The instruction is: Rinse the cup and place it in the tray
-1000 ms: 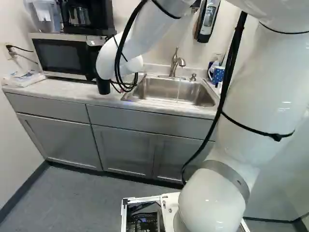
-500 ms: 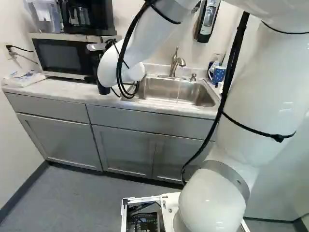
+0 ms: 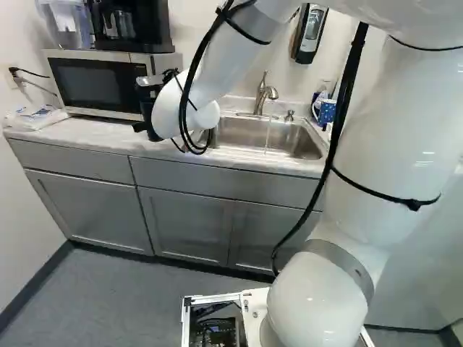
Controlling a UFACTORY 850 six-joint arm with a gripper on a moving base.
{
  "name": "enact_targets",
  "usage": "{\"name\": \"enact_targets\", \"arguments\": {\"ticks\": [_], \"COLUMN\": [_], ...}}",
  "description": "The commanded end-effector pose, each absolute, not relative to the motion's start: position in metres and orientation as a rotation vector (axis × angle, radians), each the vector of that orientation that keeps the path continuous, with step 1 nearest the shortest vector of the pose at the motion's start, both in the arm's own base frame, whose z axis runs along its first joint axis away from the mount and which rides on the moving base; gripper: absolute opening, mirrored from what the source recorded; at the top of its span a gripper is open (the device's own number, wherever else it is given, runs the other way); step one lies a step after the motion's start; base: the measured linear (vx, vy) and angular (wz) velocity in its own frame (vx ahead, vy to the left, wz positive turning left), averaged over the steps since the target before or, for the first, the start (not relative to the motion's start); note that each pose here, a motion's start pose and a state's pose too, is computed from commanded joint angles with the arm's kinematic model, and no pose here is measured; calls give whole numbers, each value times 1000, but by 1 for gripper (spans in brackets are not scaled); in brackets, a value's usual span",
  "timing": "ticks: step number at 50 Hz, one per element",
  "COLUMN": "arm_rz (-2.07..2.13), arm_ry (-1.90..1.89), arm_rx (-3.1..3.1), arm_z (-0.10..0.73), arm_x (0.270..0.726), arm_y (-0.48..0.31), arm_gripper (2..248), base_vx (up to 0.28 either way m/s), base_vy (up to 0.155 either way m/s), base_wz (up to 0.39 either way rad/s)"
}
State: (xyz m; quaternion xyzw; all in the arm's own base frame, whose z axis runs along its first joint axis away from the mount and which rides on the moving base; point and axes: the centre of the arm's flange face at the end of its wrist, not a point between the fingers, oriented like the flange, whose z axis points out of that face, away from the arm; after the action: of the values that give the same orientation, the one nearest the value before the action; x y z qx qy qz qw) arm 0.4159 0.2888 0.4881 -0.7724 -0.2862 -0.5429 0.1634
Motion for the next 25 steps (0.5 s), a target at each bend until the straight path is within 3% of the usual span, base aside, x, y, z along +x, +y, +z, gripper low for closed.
{"name": "enact_targets", "arguments": {"ticks": [25], "arm_rz": [-1592], "arm_ry": [-801], "arm_rx": [-2153], "arm_z": [469], "arm_x": [421], "arm_y": [293], "arm_gripper": [247], "base_vx": [0], "base_vy": [0], "base_wz": [0]}}
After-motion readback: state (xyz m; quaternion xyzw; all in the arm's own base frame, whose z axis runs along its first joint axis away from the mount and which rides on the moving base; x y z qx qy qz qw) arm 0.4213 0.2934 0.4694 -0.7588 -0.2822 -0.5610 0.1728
